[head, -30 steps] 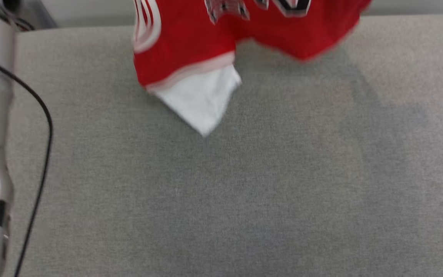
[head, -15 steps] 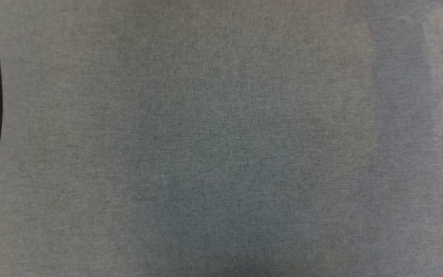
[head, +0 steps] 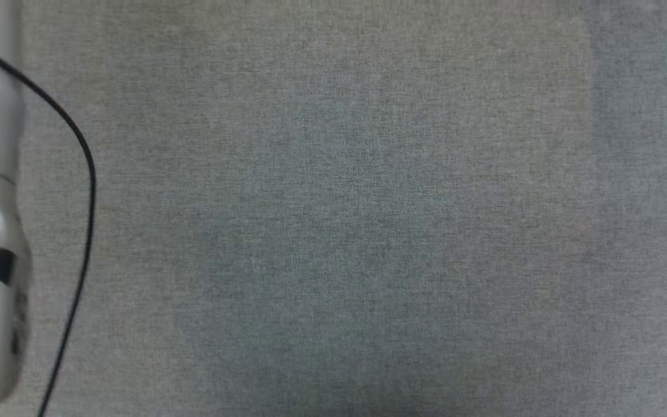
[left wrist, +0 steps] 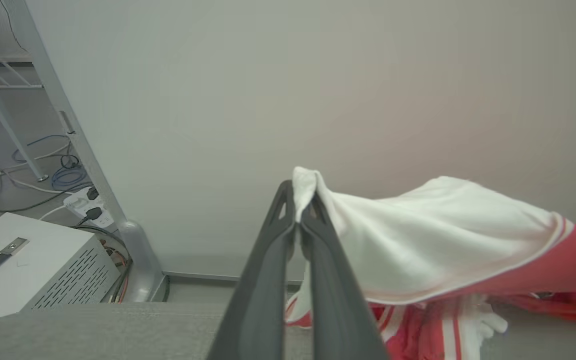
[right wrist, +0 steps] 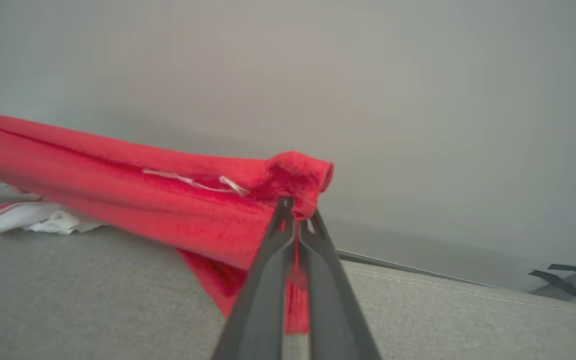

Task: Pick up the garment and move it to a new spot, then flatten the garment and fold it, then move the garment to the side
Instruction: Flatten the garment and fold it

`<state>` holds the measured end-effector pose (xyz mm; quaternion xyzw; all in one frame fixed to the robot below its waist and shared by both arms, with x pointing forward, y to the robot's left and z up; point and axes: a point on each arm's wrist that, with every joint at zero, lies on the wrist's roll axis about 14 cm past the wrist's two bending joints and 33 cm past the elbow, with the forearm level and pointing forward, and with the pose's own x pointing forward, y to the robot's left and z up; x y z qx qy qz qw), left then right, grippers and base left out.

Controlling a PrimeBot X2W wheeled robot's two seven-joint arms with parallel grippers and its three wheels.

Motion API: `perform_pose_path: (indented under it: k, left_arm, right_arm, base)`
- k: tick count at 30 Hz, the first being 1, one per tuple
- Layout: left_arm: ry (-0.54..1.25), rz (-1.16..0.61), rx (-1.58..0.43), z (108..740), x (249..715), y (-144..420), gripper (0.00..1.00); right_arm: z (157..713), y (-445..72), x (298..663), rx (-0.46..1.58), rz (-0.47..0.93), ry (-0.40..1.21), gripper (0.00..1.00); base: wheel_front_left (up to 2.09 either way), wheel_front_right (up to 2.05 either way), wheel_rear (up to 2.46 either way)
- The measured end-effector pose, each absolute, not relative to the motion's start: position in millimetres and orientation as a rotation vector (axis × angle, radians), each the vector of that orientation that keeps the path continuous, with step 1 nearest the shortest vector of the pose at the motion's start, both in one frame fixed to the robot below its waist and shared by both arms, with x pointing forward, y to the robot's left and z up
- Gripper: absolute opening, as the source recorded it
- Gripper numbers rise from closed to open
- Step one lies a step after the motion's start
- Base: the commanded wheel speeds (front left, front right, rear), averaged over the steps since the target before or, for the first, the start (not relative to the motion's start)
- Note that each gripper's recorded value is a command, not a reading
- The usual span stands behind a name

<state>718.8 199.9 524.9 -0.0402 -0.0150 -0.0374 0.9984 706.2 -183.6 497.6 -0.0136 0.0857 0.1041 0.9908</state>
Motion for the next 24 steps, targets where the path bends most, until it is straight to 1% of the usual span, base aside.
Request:
perform_pose_path:
  k: [4, 9, 16, 24]
  left_arm:
    - [0.079, -0.062, -0.143, 478.5, 680.1, 200.9, 0.00]
    - [0.155, -0.046, -0.202, 445.8, 623.0, 203.8, 0.00]
    - [0.177, -0.033, -0.234, 434.9, 543.6, 212.7, 0.00]
    - [0.199, 0.031, -0.255, 430.9, 454.5, 230.8, 0.00]
  right_arm:
    - [454.2, -185.0, 665.4, -0.025, 0.233, 0.277, 0.00]
    - [434.3, -194.7, 615.5, 0.014, 0.236, 0.332, 0.00]
    - [427.6, -196.8, 551.2, 0.054, 0.253, 0.363, 0.00]
    - [439.5, -195.4, 489.3, 0.081, 0.281, 0.348, 0.00]
  base:
    - [0.00, 0.00, 0.00]
    - [0.00, 0.00, 0.00]
    - [0.00, 0.00, 0.00]
    - [0.00, 0.00, 0.00]
